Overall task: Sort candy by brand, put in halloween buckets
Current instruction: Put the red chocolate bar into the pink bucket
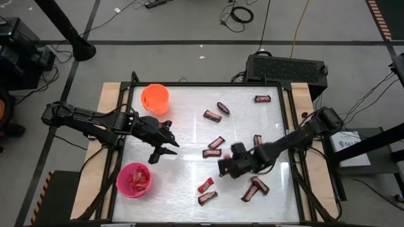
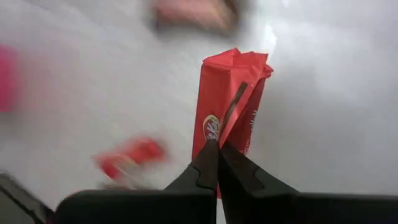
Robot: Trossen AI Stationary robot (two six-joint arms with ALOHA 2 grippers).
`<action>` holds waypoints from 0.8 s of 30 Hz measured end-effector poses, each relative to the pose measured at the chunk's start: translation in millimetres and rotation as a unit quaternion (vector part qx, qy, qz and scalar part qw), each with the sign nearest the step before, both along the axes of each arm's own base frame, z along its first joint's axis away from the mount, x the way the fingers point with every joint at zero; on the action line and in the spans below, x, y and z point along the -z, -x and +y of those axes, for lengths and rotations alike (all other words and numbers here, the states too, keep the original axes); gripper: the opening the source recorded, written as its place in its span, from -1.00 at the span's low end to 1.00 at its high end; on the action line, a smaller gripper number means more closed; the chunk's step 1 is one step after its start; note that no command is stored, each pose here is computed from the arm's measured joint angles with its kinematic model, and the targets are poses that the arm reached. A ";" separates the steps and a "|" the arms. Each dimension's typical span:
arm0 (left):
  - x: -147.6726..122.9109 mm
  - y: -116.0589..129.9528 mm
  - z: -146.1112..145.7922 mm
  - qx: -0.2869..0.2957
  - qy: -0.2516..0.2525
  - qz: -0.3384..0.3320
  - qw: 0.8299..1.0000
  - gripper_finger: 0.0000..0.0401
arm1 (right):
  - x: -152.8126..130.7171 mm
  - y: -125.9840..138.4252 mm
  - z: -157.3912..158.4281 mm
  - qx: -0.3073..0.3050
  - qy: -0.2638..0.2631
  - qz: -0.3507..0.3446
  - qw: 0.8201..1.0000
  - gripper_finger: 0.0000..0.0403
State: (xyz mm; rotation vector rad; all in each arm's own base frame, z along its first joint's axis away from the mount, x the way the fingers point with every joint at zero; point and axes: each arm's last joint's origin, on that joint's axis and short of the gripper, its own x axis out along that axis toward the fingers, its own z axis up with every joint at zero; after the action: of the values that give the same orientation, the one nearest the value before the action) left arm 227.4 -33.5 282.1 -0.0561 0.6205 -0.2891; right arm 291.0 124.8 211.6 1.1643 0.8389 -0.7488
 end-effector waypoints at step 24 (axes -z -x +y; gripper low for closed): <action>25.5 -56.7 38.1 -0.193 0.265 0.023 0.944 -0.20 | -54.4 -53.9 -67.2 -0.206 0.263 -0.239 0.912 -1.00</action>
State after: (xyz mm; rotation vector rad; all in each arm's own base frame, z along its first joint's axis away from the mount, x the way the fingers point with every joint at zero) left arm 284.1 4.6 256.7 -0.6982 0.5498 -0.0662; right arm 345.0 57.6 266.0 0.6064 0.4033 -0.2817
